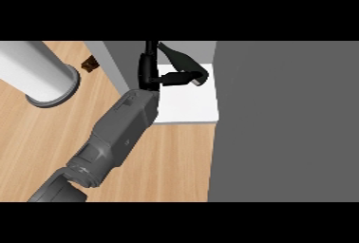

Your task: Pick up the wine, place it into the cabinet and close the cabinet

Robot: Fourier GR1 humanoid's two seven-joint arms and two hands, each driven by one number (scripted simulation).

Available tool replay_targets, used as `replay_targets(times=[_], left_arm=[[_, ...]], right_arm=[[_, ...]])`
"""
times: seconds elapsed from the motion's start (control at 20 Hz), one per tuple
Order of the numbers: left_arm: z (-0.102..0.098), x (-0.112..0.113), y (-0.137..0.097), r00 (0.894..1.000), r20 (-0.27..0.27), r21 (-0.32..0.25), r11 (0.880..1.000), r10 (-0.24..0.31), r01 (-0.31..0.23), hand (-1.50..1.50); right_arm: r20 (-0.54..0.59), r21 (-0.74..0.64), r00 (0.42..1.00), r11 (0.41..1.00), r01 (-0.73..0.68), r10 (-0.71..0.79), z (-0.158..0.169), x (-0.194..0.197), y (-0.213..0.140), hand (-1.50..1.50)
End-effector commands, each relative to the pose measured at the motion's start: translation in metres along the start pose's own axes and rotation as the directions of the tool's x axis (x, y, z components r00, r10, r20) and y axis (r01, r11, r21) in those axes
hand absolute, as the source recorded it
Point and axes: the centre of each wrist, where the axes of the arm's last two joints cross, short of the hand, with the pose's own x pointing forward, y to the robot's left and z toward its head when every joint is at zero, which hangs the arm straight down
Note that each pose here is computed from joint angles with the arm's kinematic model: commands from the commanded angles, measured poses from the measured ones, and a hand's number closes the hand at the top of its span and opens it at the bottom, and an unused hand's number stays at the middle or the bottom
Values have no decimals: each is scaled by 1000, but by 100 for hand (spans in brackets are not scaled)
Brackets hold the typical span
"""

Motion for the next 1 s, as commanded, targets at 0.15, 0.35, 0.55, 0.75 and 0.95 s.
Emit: replay_targets(times=[0.15,0.35,0.55,0.75,0.95], left_arm=[[1,16,-2,996,17,-47,995,87,-86,-150],[25,4,-1,993,49,-62,992,111,-108,-150],[41,16,-4,988,43,-82,986,146,-142,-150],[71,16,-3,983,22,-99,979,182,-179,-150],[104,24,6,975,-2,-117,968,221,-220,-150]], right_arm=[[83,-1,995,998,59,-59,21,32,11,-150],[63,2,997,999,41,-41,21,43,13,-150],[73,-18,997,999,34,-33,20,38,5,-150],[67,8,997,999,32,-33,26,43,12,-150],[66,5,997,999,38,-38,20,42,11,-150]])
